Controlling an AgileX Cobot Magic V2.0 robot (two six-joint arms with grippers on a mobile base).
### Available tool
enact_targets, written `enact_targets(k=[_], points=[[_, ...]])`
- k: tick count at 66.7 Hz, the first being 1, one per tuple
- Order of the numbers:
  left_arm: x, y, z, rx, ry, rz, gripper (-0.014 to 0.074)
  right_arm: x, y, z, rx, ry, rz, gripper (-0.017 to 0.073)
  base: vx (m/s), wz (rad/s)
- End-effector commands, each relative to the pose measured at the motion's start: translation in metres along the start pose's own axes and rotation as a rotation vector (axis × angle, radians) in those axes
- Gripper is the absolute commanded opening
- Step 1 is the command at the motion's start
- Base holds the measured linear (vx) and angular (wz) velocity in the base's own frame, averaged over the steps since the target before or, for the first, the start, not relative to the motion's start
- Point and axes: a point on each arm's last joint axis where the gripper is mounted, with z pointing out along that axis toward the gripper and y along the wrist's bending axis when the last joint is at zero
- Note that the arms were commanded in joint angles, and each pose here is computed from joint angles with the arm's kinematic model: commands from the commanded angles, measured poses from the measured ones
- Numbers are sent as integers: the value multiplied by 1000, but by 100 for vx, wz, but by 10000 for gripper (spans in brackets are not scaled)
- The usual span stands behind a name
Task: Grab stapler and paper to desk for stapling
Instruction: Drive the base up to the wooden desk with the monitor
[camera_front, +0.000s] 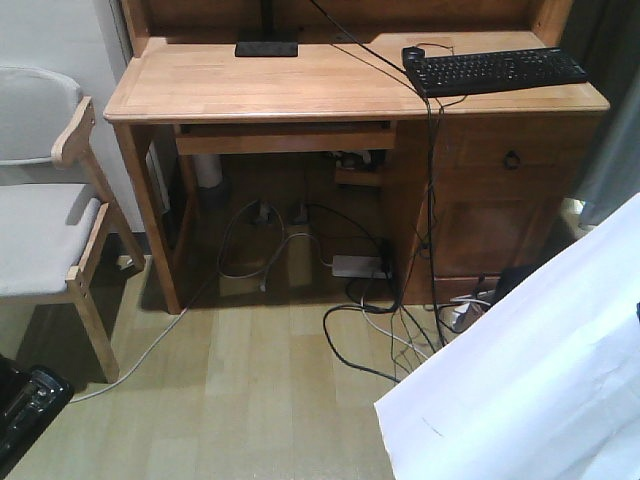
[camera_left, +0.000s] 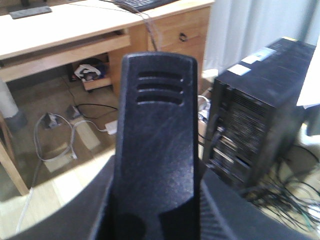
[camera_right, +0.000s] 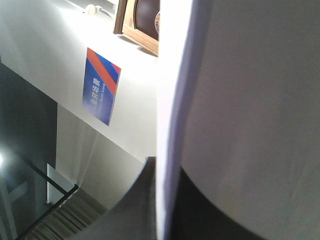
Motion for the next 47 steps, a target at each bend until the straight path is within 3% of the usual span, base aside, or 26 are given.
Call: enact_targets(k=[1, 47], points=[[-18, 0, -4, 3, -132, -7, -7, -5, 12, 4, -83, -19, -11, -5, 23, 5], [-18, 0, -4, 3, -132, -7, -7, -5, 12, 4, -83, -19, -11, -5, 23, 7]])
